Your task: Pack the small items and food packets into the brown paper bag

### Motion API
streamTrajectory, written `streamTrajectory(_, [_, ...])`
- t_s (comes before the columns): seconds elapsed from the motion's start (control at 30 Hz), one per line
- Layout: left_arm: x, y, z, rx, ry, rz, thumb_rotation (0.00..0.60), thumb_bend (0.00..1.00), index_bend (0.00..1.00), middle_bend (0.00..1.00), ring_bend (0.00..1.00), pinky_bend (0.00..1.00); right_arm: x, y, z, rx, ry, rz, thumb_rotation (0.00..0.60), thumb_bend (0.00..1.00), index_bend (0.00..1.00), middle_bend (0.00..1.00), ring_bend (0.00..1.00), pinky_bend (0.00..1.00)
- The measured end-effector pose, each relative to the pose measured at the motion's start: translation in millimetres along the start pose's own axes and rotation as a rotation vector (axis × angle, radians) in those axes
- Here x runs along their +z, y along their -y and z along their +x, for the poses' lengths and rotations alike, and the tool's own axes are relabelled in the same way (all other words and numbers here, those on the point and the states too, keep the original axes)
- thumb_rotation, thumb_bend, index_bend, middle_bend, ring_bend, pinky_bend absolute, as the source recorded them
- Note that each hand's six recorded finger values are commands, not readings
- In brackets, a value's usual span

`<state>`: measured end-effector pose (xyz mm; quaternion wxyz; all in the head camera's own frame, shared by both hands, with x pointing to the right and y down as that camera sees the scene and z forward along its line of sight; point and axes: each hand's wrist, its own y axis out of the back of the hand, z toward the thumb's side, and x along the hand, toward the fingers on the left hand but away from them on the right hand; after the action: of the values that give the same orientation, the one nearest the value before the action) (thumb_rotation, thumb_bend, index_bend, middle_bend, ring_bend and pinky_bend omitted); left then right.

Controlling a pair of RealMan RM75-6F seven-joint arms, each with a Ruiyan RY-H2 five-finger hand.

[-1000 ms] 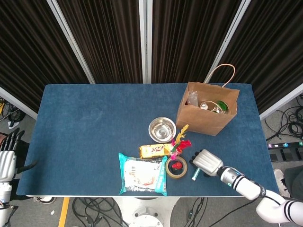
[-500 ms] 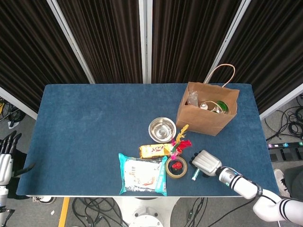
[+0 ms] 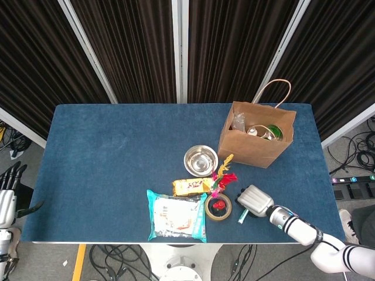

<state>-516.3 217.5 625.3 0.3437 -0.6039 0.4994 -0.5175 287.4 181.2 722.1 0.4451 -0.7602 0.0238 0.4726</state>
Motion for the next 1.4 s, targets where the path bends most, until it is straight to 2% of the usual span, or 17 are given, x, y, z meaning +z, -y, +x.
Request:
streamTrajectory(0.47, [2,0,2,0.001,-0.001,-0.003,0.6,0.14,0.08,0.06,0.0,0.12,-1,-1,1,0.0,0.009,-0.002,0.6,0.22,0.63,0.53,0.43,0.58])
streamTrajectory(0.97, [2,1,2,-0.001,-0.003,-0.008,0.6,0.14,0.08,0.06,0.0,0.12,-4,-6,7,-0.035,0.019,-0.015,0.6,0.27,0.66,0.56,0.46,0.63])
streamTrajectory(1.27, [4,2,4,-0.002,-0.003,-0.011,0.6,0.14,0.08,0.06,0.0,0.12,-9,-17,13,-0.076,0.033,-0.025,0.6,0.29,0.66,0.56,0.46,0.63])
streamTrajectory(1.4, [4,1,5,-0.002,-0.003,-0.01,0.6,0.14,0.08,0.06,0.0,0.12,-12,-30,15,-0.111,0.039,-0.02,0.6,0.29,0.66,0.56,0.46,0.63])
